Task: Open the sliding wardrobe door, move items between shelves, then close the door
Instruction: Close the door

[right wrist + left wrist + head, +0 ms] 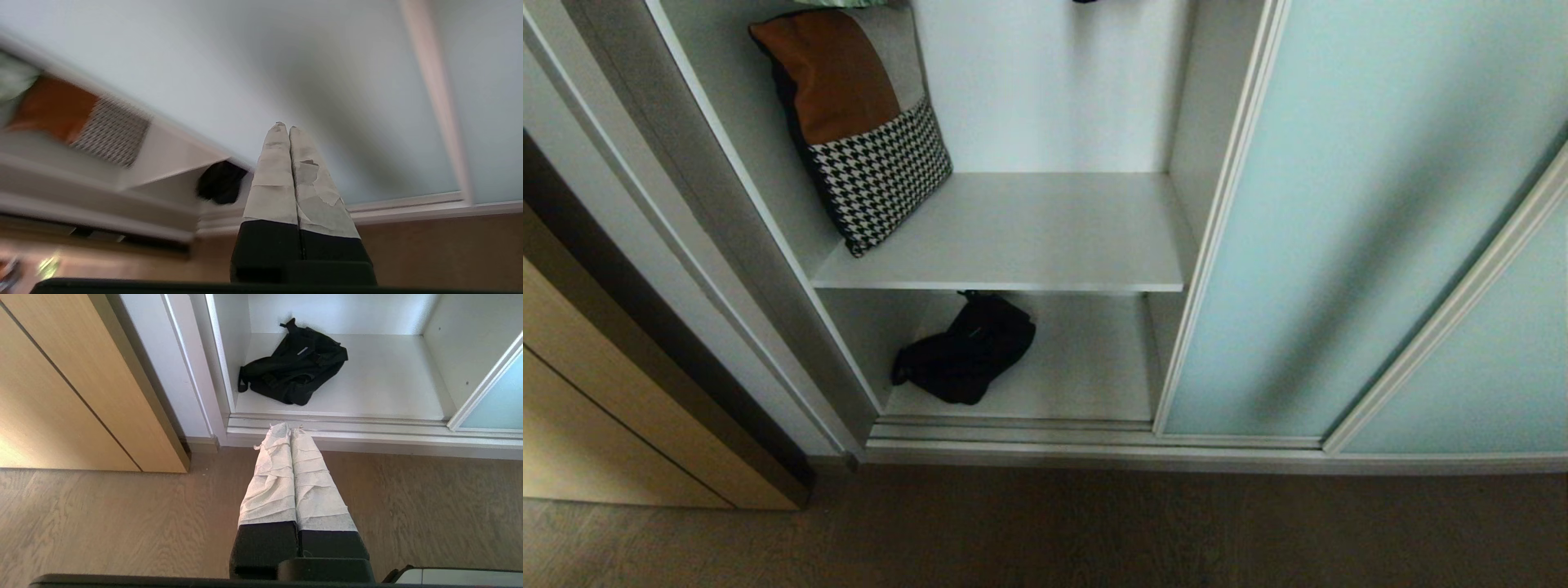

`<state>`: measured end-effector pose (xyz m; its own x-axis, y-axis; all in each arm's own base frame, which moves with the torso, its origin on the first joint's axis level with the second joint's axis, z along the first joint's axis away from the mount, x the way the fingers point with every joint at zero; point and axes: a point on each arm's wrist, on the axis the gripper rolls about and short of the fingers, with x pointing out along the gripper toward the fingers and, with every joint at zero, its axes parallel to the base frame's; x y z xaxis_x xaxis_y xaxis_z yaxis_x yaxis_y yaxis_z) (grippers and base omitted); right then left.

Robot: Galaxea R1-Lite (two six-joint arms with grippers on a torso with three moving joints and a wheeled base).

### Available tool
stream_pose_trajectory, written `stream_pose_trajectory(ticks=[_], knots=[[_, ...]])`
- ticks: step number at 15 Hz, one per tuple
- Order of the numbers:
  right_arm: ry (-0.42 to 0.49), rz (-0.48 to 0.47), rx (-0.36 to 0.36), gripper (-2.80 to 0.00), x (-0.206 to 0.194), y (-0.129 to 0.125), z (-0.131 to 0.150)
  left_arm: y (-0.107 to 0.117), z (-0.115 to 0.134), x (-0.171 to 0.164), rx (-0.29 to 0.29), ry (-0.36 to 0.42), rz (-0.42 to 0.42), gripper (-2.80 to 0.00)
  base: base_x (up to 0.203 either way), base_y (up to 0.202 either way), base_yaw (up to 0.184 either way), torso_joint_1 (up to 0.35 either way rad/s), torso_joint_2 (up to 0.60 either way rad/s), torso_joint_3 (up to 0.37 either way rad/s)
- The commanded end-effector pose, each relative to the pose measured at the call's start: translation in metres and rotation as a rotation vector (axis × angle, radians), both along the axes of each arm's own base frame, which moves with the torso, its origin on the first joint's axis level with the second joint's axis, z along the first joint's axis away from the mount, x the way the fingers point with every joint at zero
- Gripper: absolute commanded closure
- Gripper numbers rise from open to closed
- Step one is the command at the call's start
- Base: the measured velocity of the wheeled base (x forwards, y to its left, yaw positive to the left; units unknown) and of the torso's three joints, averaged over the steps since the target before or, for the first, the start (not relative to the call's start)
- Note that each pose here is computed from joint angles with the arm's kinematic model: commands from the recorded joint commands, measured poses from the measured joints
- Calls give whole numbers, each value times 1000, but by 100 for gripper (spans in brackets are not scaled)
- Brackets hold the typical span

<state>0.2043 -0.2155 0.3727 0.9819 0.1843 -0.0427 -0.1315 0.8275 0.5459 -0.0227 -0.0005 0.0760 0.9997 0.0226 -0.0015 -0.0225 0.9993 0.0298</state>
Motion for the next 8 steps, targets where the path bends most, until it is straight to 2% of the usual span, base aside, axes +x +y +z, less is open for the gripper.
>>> stream_pose_trajectory(ticks=[1,4,8], knots=[[27,-80,19,0,28,-16,-11,0,0,0,-1,0,0,0,0,0,0,0,0,0],[36,-104,61,0,41,-28,-16,0,0,0,-1,0,0,0,0,0,0,0,0,0],[36,-114,62,0,55,-44,-23,0,0,0,1,0,0,0,0,0,0,0,0,0]])
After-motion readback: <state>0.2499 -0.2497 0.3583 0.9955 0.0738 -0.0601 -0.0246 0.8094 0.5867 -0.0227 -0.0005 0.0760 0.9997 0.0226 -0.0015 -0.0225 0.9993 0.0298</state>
